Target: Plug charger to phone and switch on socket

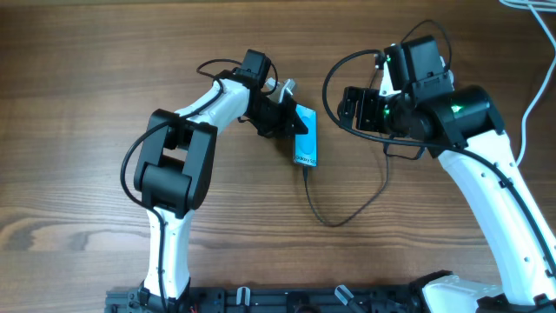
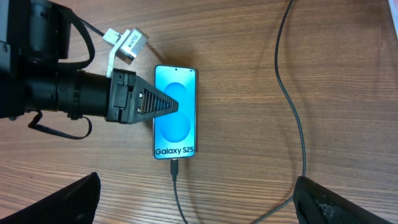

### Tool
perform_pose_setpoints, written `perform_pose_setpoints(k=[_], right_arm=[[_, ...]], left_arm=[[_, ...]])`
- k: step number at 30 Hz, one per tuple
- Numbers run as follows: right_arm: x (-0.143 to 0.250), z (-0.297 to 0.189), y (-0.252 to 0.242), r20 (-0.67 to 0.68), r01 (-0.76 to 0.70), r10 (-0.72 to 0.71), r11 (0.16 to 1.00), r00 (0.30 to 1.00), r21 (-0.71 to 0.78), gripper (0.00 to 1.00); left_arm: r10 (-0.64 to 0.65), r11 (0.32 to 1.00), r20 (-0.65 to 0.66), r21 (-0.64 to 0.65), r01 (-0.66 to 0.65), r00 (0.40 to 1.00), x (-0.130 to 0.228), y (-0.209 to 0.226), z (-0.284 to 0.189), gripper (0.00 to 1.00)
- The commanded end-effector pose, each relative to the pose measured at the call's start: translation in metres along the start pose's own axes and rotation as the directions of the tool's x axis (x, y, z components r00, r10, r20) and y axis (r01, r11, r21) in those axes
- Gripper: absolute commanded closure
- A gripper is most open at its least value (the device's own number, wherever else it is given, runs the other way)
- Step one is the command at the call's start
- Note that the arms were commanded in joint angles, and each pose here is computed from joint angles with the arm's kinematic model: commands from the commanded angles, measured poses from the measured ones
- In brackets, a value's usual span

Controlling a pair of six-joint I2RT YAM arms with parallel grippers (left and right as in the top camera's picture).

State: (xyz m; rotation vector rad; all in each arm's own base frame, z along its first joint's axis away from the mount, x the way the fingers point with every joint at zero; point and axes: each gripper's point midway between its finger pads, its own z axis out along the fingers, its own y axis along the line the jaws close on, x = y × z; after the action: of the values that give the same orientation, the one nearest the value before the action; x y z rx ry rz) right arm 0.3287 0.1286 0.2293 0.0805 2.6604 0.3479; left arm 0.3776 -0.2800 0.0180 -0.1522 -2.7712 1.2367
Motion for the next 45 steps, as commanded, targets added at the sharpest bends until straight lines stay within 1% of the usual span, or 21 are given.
perform_pose_setpoints(k=[1,2,3,6,9,11,12,14,18,19,22,25,28,31,32,34,36,39,40,42,45], right_arm=[[0.001,0.005,-0.004,-0.006,-0.009,0.009,1.000,1.000,0.021,0.00],[0.001,0.005,-0.004,-0.005,-0.009,0.009,1.000,1.000,0.021,0.00],[0.001,0.005,-0.004,-0.006,-0.008,0.008,1.000,1.000,0.021,0.00],[0.002,0.005,-0.004,-0.007,-0.008,0.009,1.000,1.000,0.022,0.00],[0.002,0.006,-0.005,-0.009,-0.008,0.008,1.000,1.000,0.023,0.00],[0.001,0.007,-0.004,-0.009,-0.007,0.008,1.000,1.000,0.023,0.00],[0.001,0.009,-0.005,-0.011,-0.008,0.008,1.000,1.000,0.025,0.00],[0.003,0.013,-0.006,-0.027,-0.004,0.005,0.999,1.000,0.031,0.00],[0.007,0.015,-0.008,-0.049,-0.004,0.006,0.999,0.999,0.041,0.00],[0.007,0.015,-0.008,-0.050,-0.003,0.006,0.999,0.999,0.042,0.00],[0.009,0.015,-0.009,-0.058,-0.004,0.006,0.999,0.998,0.046,0.00],[0.010,0.014,-0.012,-0.060,-0.005,0.008,0.998,0.998,0.060,0.00],[0.009,0.013,-0.018,-0.061,-0.019,0.023,0.997,0.998,0.069,0.00],[-0.003,0.006,-0.036,-0.038,-0.060,0.064,0.995,0.997,0.083,0.01],[-0.009,0.001,-0.040,-0.038,-0.034,0.036,0.998,0.999,0.058,0.01],[-0.023,-0.011,-0.064,-0.049,-0.073,0.076,0.995,0.996,0.072,0.00],[-0.045,-0.023,-0.097,-0.034,-0.118,0.123,0.986,0.992,0.118,0.00],[-0.072,-0.030,-0.133,0.021,-0.165,0.164,0.972,0.986,0.167,0.01],[-0.085,-0.030,-0.158,0.071,-0.218,0.207,0.951,0.976,0.220,0.00],[-0.100,-0.027,-0.224,0.213,-0.436,0.383,0.827,0.899,0.355,0.00],[-0.106,0.001,-0.282,0.271,-0.567,0.498,0.722,0.824,0.396,0.00]], left_arm=[[-0.008,1.000,-0.013,-0.009,0.008,1.000,0.001,0.008,0.008,0.94],[-0.009,1.000,-0.010,-0.019,0.008,1.000,0.001,0.010,0.008,0.92],[-0.010,0.999,-0.005,-0.035,0.009,1.000,0.000,0.013,0.008,0.85],[-0.011,0.997,0.007,-0.074,0.011,1.000,-0.002,0.020,0.007,0.84],[-0.010,0.994,0.018,-0.106,0.012,1.000,-0.004,0.025,0.007,0.75],[-0.014,0.992,0.020,-0.125,0.016,1.000,-0.003,0.029,0.006,0.75],[-0.015,0.991,0.020,-0.129,0.017,1.000,-0.003,0.029,0.006,0.71],[-0.018,0.991,0.018,-0.130,0.020,1.000,-0.003,0.030,0.006,0.58],[-0.034,0.984,0.015,-0.176,0.037,0.999,0.000,0.038,0.005,0.53],[-0.042,0.979,0.015,-0.198,0.044,0.999,0.002,0.042,0.004,0.48],[-0.066,0.973,0.010,-0.221,0.066,0.998,0.005,0.048,-0.001,0.15],[-0.083,0.972,0.033,-0.218,0.088,0.996,0.003,0.045,-0.020,0.01],[-0.065,0.964,0.109,-0.249,0.091,0.992,-0.004,0.036,-0.059,0.00],[0.012,0.927,0.259,-0.365,0.087,0.966,-0.011,0.021,-0.124,0.00],[0.042,0.908,0.303,-0.409,0.090,0.952,-0.011,0.016,-0.143,0.00],[0.112,0.869,0.385,-0.485,0.098,0.916,-0.009,0.004,-0.180,0.00],[0.167,0.843,0.445,-0.527,0.107,0.880,-0.008,-0.007,-0.207,0.00],[0.190,0.838,0.470,-0.534,0.106,0.862,-0.006,-0.014,-0.219,0.00],[0.190,0.839,0.471,-0.534,0.106,0.861,-0.006,-0.015,-0.219,0.00],[0.189,0.839,0.469,-0.533,0.106,0.863,-0.006,-0.014,-0.218,0.00],[0.190,0.839,0.469,-0.533,0.106,0.862,-0.006,-0.014,-0.218,0.00]])
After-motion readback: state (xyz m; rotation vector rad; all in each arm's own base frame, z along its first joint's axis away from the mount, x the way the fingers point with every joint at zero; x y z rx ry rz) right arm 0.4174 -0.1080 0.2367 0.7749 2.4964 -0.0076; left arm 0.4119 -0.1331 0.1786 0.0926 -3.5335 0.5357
